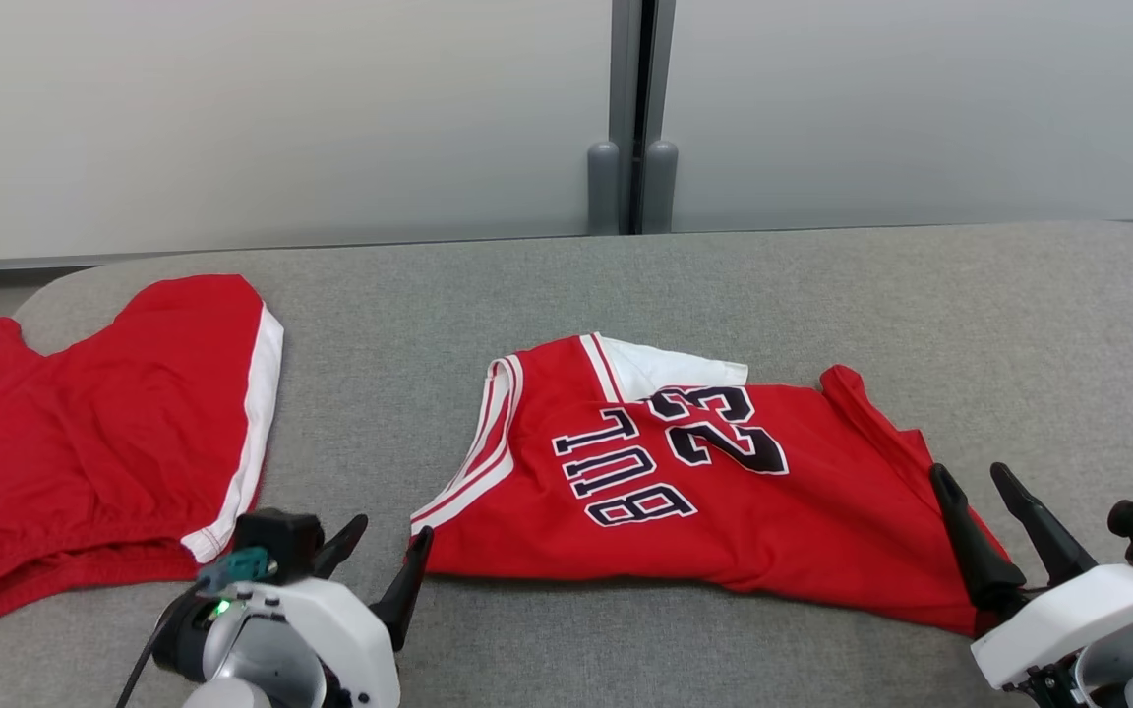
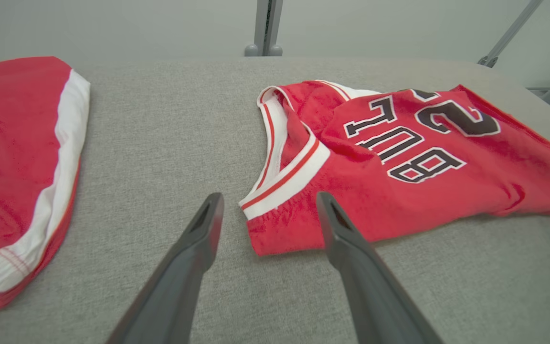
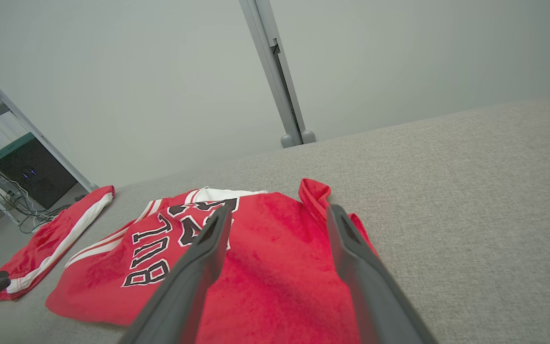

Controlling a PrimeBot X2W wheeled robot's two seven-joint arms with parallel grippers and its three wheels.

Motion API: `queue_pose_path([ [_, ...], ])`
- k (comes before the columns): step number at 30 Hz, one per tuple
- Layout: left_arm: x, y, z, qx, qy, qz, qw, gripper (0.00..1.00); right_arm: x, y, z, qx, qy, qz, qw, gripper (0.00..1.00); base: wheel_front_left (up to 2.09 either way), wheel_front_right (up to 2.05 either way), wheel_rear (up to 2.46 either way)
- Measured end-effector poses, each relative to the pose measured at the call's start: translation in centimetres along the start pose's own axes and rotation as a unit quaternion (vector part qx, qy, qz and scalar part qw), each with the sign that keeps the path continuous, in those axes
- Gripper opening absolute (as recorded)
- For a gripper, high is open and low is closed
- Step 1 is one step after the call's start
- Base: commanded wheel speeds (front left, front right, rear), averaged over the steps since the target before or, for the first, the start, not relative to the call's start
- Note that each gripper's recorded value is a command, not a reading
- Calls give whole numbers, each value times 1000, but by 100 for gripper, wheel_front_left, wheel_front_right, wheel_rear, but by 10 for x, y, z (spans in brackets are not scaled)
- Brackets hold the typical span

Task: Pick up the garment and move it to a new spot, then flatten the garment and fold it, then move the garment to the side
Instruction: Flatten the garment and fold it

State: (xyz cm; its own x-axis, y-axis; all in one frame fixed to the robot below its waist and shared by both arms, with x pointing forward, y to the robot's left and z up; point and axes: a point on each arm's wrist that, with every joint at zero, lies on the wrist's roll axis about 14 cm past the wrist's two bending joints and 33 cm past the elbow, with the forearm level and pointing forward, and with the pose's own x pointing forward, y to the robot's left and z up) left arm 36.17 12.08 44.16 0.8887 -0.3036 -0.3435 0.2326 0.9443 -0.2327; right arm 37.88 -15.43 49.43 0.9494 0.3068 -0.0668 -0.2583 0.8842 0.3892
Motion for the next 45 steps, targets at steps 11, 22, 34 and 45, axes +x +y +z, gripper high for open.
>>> queue_pose_path([
  [11, 56, -34, -17, 22, 135, -96, 986, 100, 12, -20, -12, -1, 20, -17, 1000, 100, 0, 0, 0],
  [22, 76, -43, -38, 51, 174, -131, 975, 0, 4, -42, -18, 2, 24, -49, 999, 100, 0, 0, 0],
  [34, 131, -72, 49, 47, 35, -124, 991, 0, 13, -49, -23, 0, 32, -50, 998, 100, 0, 0, 0],
  [45, 195, -114, 60, 49, 20, -160, 986, 0, 20, -62, -36, 1, 53, -61, 997, 100, 0, 0, 0],
])
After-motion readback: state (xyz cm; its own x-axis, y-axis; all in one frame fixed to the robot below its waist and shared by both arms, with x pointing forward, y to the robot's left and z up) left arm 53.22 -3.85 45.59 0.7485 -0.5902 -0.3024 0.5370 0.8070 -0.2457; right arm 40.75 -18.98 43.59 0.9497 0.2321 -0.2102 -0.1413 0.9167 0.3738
